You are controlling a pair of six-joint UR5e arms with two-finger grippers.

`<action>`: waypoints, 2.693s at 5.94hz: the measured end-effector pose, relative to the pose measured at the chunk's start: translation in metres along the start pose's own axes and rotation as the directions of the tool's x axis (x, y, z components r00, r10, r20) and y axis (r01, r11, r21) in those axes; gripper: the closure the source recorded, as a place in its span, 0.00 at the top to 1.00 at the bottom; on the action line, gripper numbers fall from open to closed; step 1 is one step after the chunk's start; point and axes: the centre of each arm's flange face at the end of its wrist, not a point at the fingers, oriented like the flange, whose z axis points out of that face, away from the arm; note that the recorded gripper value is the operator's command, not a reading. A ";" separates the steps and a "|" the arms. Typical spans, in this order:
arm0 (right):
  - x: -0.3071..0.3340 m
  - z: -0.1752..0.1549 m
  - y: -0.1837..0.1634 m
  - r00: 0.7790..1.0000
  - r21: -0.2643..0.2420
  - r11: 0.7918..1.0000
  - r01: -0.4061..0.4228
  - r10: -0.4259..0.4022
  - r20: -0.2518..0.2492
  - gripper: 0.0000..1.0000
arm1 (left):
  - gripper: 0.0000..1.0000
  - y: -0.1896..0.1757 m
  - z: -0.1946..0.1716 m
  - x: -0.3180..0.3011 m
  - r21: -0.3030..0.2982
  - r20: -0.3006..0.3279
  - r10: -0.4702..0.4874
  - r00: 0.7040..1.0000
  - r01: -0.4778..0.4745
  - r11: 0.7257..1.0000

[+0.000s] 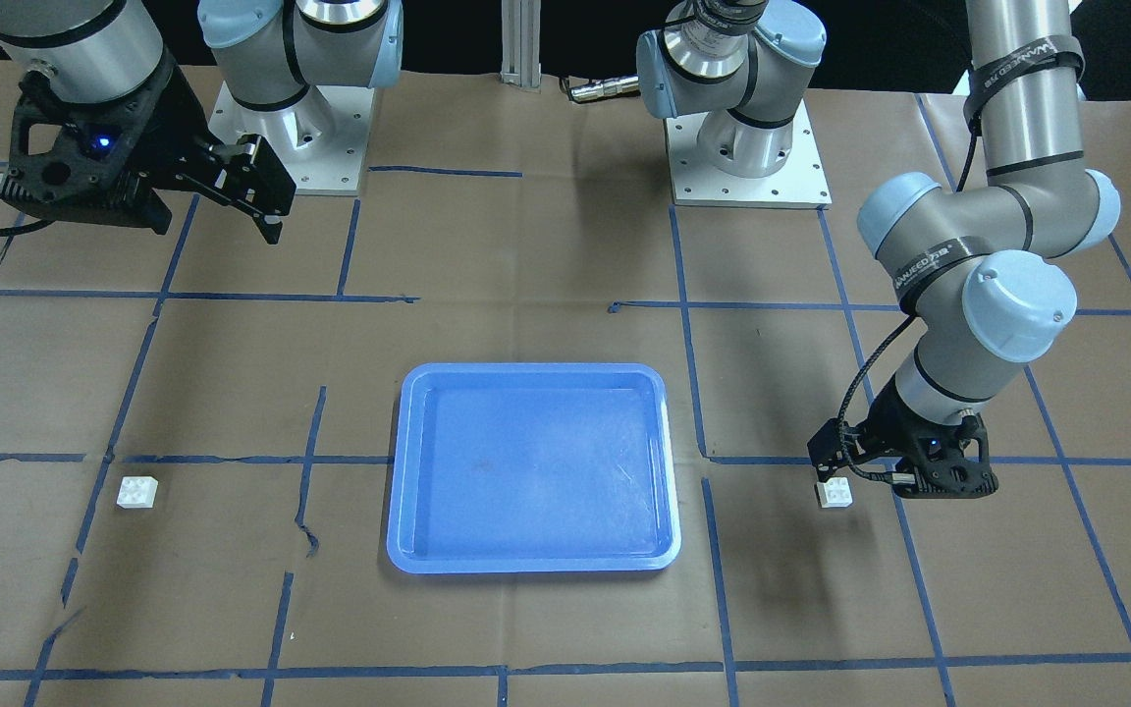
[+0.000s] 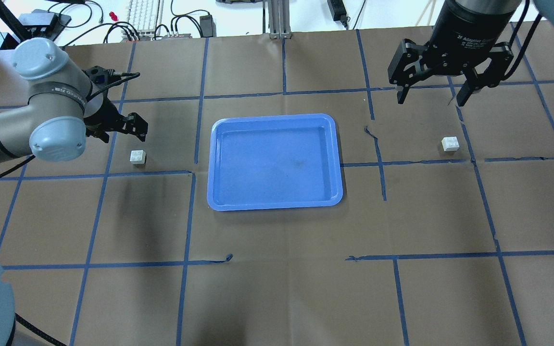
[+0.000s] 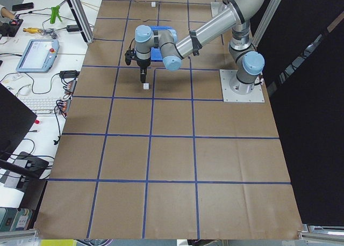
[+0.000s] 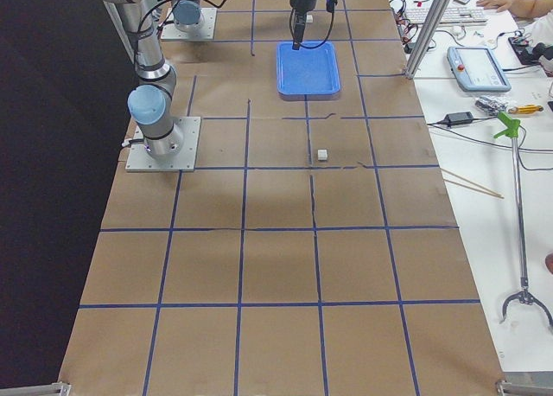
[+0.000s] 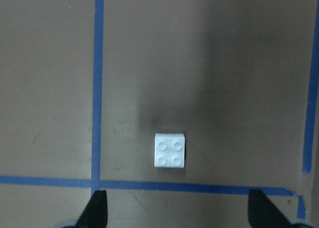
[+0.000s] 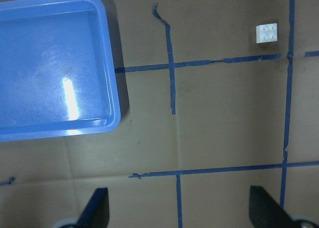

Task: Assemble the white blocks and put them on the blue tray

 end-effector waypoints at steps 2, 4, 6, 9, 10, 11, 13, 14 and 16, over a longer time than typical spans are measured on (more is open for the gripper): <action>0.002 0.000 -0.003 0.915 0.005 0.915 0.404 -0.404 -0.001 1.00 | 0.95 0.002 0.044 -0.002 -0.037 -0.011 0.085 0.996 -0.085 0.996; 0.022 0.007 -0.024 0.638 0.021 0.638 0.770 -0.769 -0.036 1.00 | 0.43 0.006 0.060 -0.001 -0.087 -0.023 0.095 0.995 -0.097 0.991; 0.059 0.014 -0.053 0.202 0.005 0.202 0.979 -0.976 -0.082 1.00 | 0.07 0.005 0.060 -0.002 -0.104 -0.029 0.097 0.995 -0.099 0.990; 0.170 0.057 -0.102 -0.087 0.074 -0.094 0.993 -0.992 -0.088 1.00 | 0.06 -0.007 0.032 0.008 -0.052 -0.018 0.159 0.987 -0.160 0.986; 0.210 0.089 -0.119 -0.073 0.193 -0.089 0.977 -0.994 -0.086 1.00 | 0.06 -0.010 0.019 0.045 -0.028 -0.023 0.283 0.959 -0.284 0.958; 0.245 0.128 -0.134 -0.080 0.298 -0.102 0.949 -0.993 -0.084 1.00 | 0.06 -0.009 0.008 0.110 0.003 -0.024 0.476 0.879 -0.476 0.879; 0.292 0.213 -0.157 -0.102 0.464 -0.126 0.877 -0.992 -0.076 1.00 | 0.07 0.009 -0.008 0.237 0.057 -0.008 0.796 0.605 -0.795 0.604; 0.308 0.256 -0.165 -0.099 0.529 -0.118 0.840 -0.993 -0.065 1.00 | 0.06 0.024 -0.009 0.283 0.069 -0.006 0.896 0.445 -0.893 0.444; 0.319 0.310 -0.169 -0.096 0.610 -0.107 0.785 -0.994 -0.051 1.00 | 0.06 0.045 0.003 0.330 0.083 -0.017 0.980 0.200 -0.976 0.201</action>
